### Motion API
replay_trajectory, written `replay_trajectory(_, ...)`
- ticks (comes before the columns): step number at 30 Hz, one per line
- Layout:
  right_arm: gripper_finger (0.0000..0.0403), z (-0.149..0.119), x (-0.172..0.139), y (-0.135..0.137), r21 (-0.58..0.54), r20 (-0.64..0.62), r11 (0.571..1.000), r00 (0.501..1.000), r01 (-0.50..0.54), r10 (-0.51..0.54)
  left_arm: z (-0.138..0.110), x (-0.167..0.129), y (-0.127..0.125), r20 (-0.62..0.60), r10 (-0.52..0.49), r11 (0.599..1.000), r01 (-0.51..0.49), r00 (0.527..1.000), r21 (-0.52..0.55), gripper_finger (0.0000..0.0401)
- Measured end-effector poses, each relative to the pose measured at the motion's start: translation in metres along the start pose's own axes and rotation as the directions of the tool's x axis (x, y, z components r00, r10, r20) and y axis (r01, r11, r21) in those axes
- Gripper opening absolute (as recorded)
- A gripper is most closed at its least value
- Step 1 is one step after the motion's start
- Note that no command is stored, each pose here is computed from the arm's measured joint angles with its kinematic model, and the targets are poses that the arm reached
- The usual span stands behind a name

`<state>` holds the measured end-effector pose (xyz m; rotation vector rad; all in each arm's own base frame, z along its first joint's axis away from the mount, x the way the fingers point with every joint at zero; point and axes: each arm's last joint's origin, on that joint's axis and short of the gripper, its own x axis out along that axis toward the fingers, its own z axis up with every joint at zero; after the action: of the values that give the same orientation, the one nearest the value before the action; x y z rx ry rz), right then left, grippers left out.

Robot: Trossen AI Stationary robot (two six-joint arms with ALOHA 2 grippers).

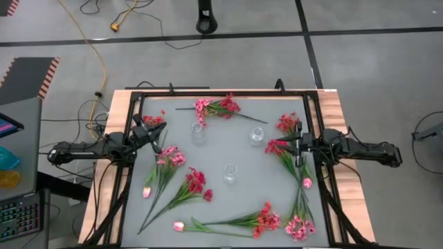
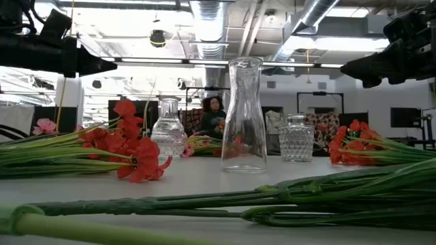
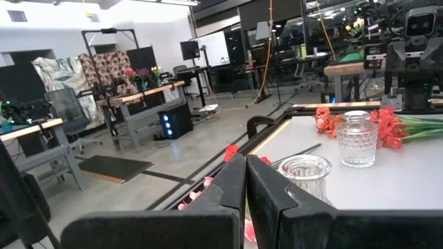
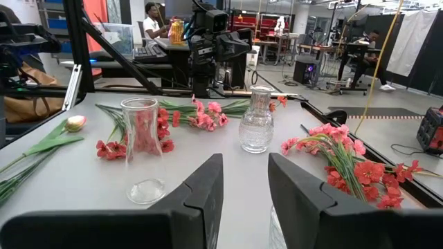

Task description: Sort flowers into vase by color

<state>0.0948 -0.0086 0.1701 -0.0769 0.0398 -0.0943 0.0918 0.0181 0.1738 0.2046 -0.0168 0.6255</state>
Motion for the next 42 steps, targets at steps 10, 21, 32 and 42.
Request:
replay_trajectory(10, 0.0141, 0.000, 0.000, 0.000, 0.000, -0.001, 1.000, 1.000, 0.000, 0.000, 0.000, 0.000, 0.000, 0.002, 0.000, 0.999, 0.000, 1.000, -0.049, 0.0000)
replay_trajectory(21, 0.0141, 0.000, 0.000, 0.000, 0.000, 0.000, 1.000, 1.000, 0.000, 0.000, 0.009, -0.001, 0.000, 0.038, -0.079, 0.964, 0.086, 0.996, -0.252, 0.0046)
replay_trajectory(32, 0.0141, 0.000, 0.000, 0.000, 0.000, 0.001, 1.000, 1.000, 0.000, 0.000, 0.017, -0.001, -0.005, 0.145, -0.262, 0.826, 0.299, 0.954, -0.477, 0.0212)
replay_trajectory(42, 0.0141, 0.003, 0.000, 0.000, 0.015, 0.037, 1.000, 0.999, 0.002, -0.003, 0.029, 0.015, -0.022, 0.204, -0.423, 0.745, 0.467, 0.883, -0.476, 0.0251)
